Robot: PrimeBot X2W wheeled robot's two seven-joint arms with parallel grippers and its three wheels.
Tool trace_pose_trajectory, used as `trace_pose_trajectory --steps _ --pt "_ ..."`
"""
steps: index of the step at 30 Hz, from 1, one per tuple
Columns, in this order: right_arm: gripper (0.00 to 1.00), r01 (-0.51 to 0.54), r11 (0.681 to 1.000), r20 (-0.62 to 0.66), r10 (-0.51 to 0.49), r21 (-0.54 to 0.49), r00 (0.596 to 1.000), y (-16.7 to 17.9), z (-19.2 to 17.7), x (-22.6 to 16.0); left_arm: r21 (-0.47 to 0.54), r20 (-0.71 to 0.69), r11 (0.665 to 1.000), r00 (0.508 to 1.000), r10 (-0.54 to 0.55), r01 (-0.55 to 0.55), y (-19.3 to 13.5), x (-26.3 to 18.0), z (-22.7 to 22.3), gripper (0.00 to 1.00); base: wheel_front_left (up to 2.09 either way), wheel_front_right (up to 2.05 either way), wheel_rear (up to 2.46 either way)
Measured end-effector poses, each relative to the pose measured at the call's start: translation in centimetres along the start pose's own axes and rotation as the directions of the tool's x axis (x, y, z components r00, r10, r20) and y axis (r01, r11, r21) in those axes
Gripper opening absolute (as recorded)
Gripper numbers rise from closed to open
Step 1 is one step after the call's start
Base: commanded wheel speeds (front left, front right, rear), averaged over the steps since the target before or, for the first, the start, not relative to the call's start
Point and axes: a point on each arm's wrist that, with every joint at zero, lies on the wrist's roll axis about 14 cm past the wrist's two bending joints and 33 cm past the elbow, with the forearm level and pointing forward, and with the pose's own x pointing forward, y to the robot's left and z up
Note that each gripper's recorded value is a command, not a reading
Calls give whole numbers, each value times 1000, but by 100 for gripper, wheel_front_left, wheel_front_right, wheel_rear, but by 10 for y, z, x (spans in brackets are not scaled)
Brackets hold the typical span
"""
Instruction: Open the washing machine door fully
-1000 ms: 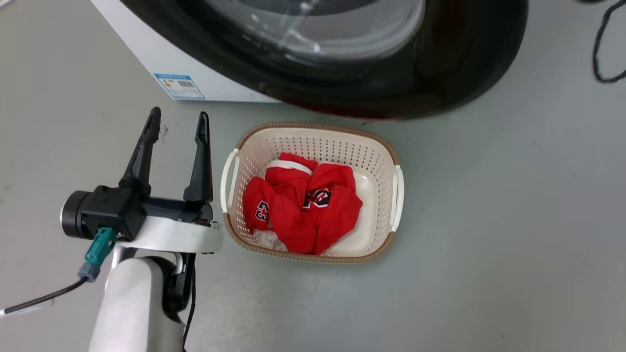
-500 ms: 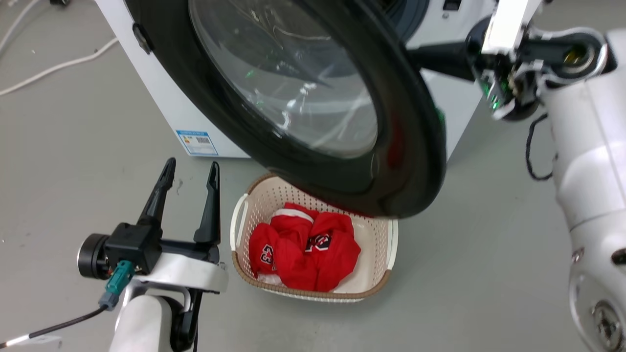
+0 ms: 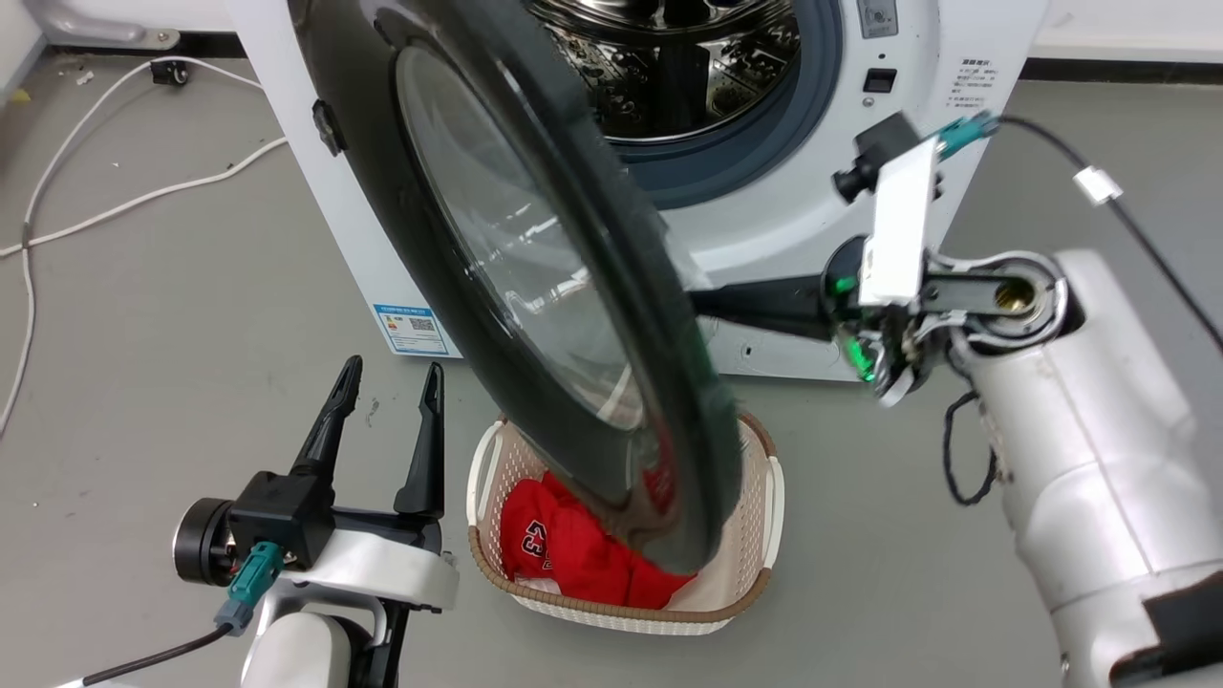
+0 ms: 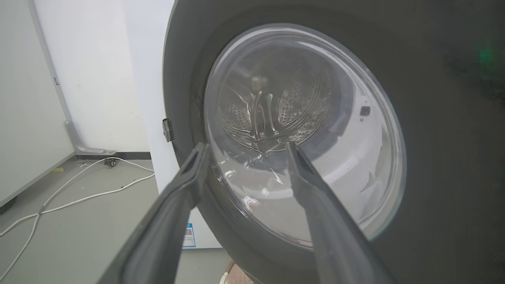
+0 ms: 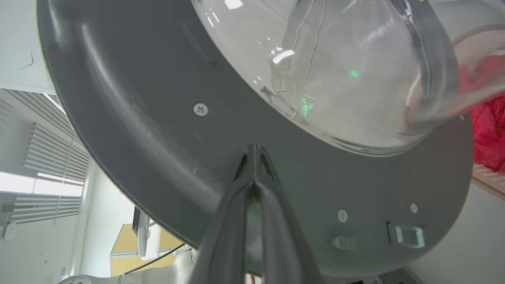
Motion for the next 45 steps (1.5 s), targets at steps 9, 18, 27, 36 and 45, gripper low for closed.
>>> trace_pose_trajectory --steps 9,18,27,36,45 --pt "0 -104 995 -48 103 -4 993 18 -37 28 -1 1 1000 1000 15 -15 3 -6 2 100 0 0 0" --pt "0 -168 986 -14 168 9 986 27 -51 45 -5 -9 1000 1000 17 -17 3 -4 -3 100 0 0 0" --pt "0 -235 969 406 183 80 895 14 -5 16 -9 -7 1000 1000 12 -12 1 -4 -3 100 0 0 0" --pt "100 -233 960 773 27 158 634 -40 12 -62 -11 -4 1000 1000 6 -6 -2 -7 -1 100 0 0 0" --pt "100 -3 988 941 -148 156 304 -88 -15 -138 -7 -2 1000 1000 20 -20 2 -13 1 100 0 0 0"
